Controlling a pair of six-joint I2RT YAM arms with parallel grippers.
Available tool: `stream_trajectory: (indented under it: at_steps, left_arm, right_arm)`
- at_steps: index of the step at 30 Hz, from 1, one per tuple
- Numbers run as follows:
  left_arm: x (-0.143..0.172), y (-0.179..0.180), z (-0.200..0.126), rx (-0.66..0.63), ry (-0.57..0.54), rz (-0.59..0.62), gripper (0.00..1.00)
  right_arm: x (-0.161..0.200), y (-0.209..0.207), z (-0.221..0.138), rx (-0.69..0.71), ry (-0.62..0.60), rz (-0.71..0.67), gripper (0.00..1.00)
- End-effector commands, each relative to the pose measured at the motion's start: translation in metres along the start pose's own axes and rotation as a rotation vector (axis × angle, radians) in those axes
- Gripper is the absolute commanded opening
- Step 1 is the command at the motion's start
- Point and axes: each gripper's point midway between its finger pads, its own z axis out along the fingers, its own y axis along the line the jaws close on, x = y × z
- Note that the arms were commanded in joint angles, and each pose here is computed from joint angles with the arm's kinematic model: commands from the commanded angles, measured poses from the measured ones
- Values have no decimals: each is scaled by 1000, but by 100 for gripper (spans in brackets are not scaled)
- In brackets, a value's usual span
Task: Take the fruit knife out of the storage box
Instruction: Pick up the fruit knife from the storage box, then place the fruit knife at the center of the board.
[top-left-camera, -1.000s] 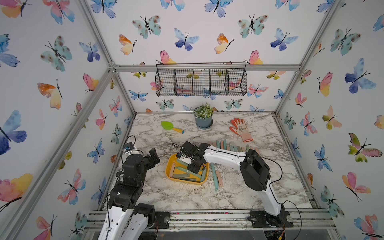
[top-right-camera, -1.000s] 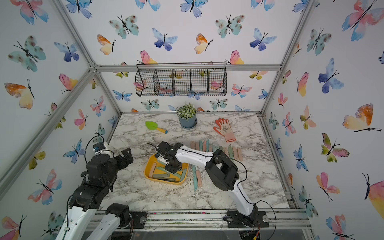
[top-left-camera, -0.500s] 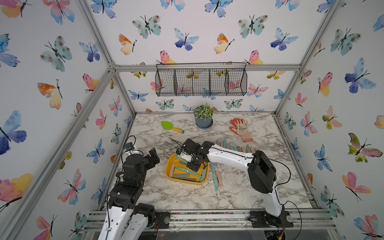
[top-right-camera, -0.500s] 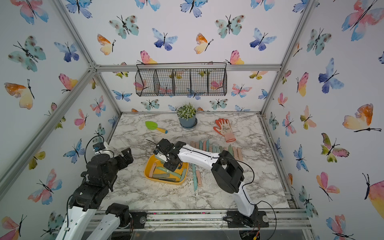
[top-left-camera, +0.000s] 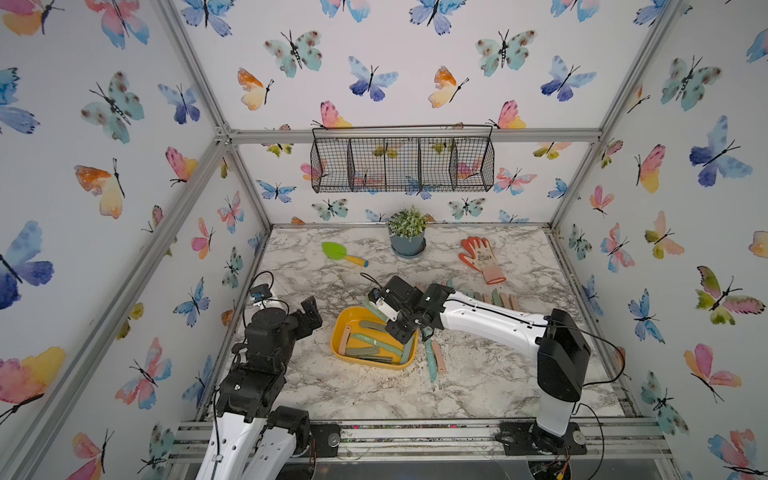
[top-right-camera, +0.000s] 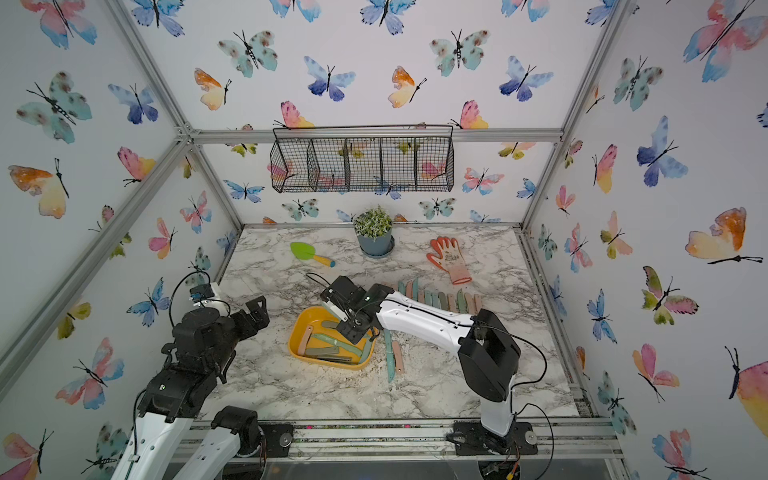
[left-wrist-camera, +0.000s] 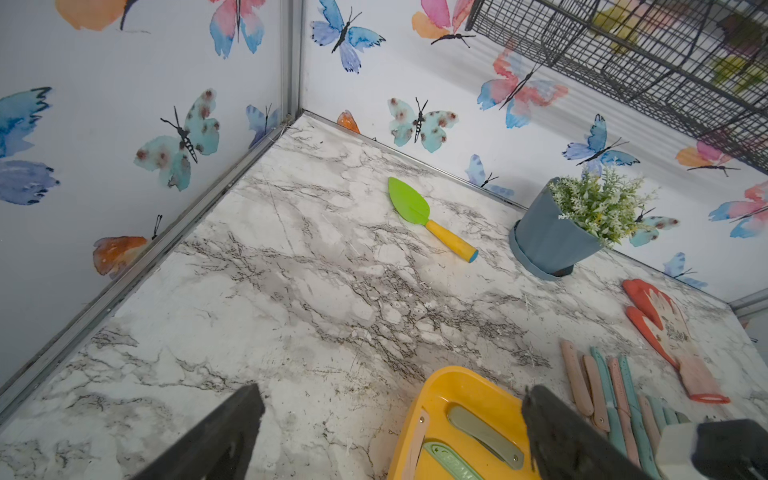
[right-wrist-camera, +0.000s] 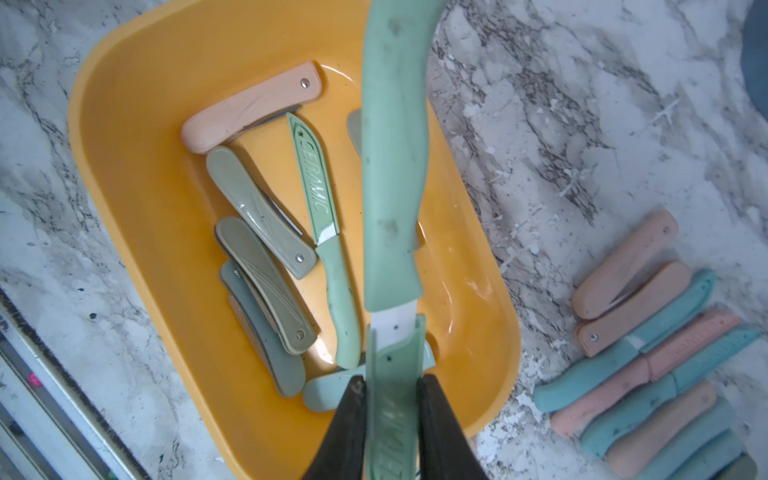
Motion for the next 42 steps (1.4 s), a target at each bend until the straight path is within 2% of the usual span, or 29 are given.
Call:
stream_trajectory:
  at_steps: [1,5,11,16,20,34,42]
  left_arm:
    - [-2,-23,-4,131,-4,47,98]
    - [4,-36,-3,192,23,71,98]
    - [6,-40,-4,210,26,77,98]
    - [6,-41,-4,211,27,77,98]
    - [6,-39,-4,203,25,75,98]
    - [5,-38,-5,195,19,72,98]
    - [6,-38,-5,195,20,73,98]
  right_arm:
    - [20,-19,-14,57,15,117,23]
    - [50,-36,-26,89,26,228,23]
    - [106,-54,-33,111,50,431,23]
    - [146,-49,-23,63,47,585,23]
    - [171,-40,-11,30,72,652,23]
    - [195,-25,23,-47,117,740,24]
    - [193,-27,31,-49,135,739,24]
